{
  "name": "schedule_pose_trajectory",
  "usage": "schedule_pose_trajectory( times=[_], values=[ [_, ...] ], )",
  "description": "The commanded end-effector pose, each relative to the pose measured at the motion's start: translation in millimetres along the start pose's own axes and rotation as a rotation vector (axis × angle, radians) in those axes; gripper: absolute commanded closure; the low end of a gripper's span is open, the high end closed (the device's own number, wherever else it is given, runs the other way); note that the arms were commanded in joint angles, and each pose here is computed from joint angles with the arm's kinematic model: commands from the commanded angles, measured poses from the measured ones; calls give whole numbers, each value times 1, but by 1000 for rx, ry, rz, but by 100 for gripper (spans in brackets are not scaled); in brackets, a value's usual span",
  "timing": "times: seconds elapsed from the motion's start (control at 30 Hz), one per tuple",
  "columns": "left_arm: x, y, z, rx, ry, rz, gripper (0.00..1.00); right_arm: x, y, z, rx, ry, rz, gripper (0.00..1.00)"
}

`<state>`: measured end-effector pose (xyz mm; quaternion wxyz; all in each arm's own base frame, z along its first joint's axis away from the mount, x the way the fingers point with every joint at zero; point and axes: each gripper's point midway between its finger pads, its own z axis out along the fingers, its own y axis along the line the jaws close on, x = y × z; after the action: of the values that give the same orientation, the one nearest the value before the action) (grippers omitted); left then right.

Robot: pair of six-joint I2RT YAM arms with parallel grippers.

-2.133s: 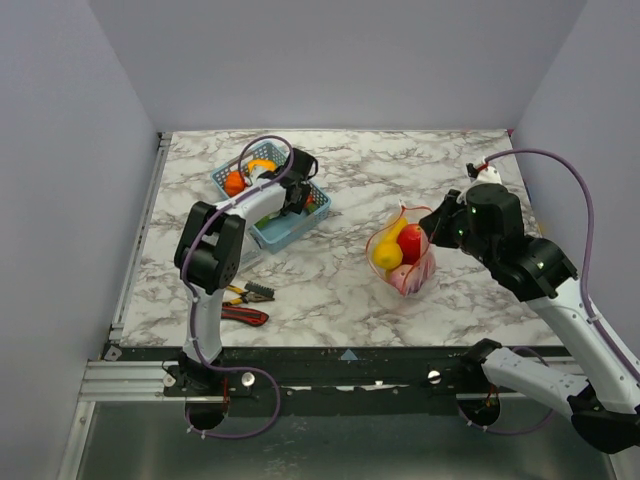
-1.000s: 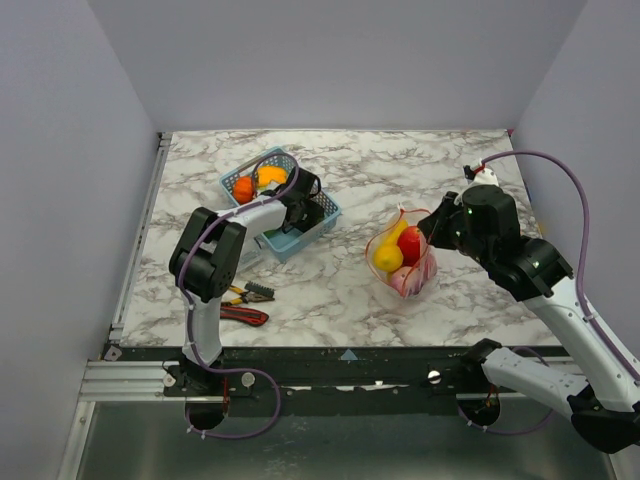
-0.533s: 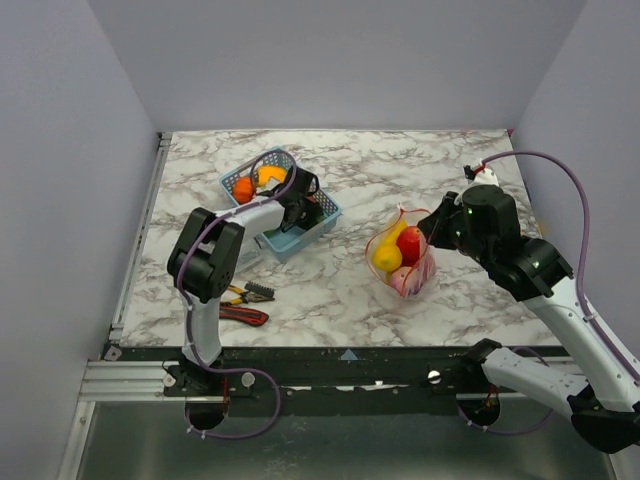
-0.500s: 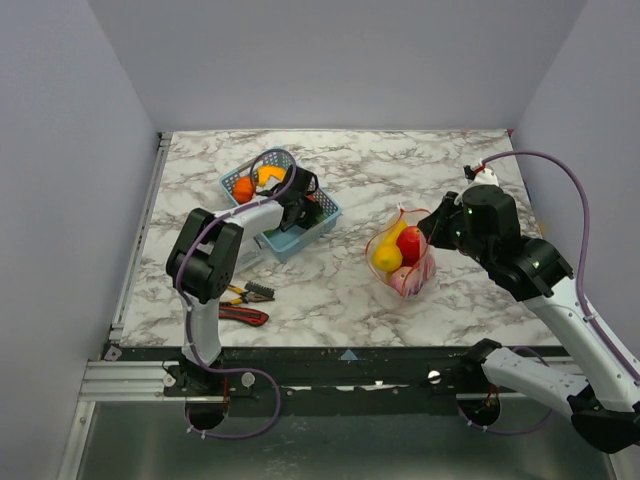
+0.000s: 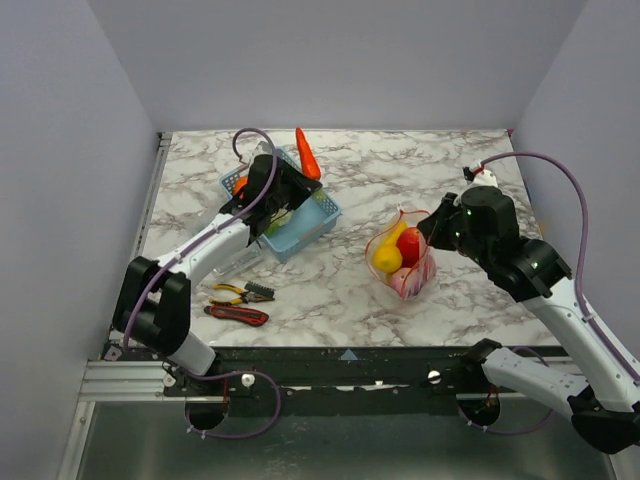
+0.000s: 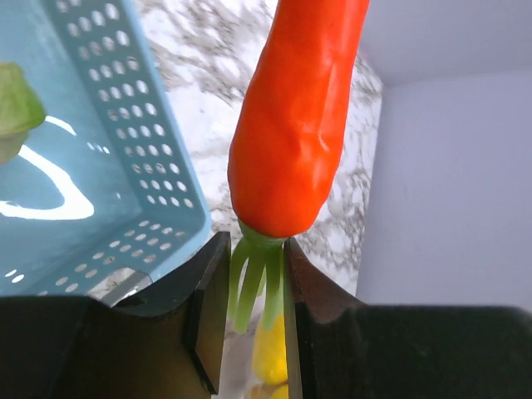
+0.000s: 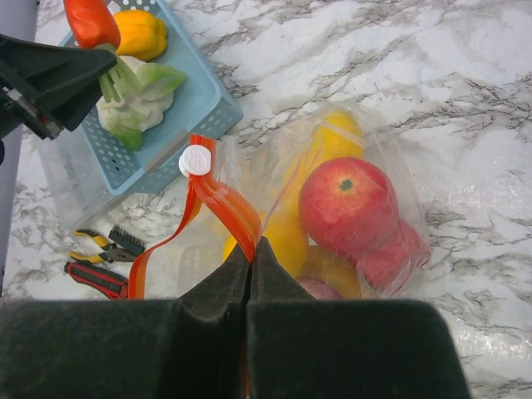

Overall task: Place the food in the zip-top bag and seal the zipper
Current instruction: Pick up the fake vegetable from the bin, then place the fake vegetable in the zipper food storage bag.

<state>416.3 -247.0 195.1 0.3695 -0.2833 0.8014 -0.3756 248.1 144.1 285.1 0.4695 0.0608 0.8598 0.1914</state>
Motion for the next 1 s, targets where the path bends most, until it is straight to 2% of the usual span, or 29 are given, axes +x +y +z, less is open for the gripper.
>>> schedule_pose_trajectory(
  times=[0.0,0.2,0.33,0.43,0.7,0.87,0.97],
  values=[
    [28,-45,-41,300,159,198,100,-10,5,1,-20,-40,7,99],
    [85,-68,-124,581,412,381,100,-14,9,7,-33,-54,0,99],
    [113,-66,-181,623,537,539,100,-16,10,17,-28,-69,-17,99],
    [128,-63,-217,624,634,600,100,-20,9,25,-5,-77,-39,100],
    [165,-30,-270,528,851,573,100,-25,6,45,33,-117,-85,99],
    [184,-10,-279,427,965,514,100,-23,8,52,12,-120,-119,99],
    [193,-17,-280,436,1009,449,100,-21,18,49,-57,-120,-151,100]
  ],
)
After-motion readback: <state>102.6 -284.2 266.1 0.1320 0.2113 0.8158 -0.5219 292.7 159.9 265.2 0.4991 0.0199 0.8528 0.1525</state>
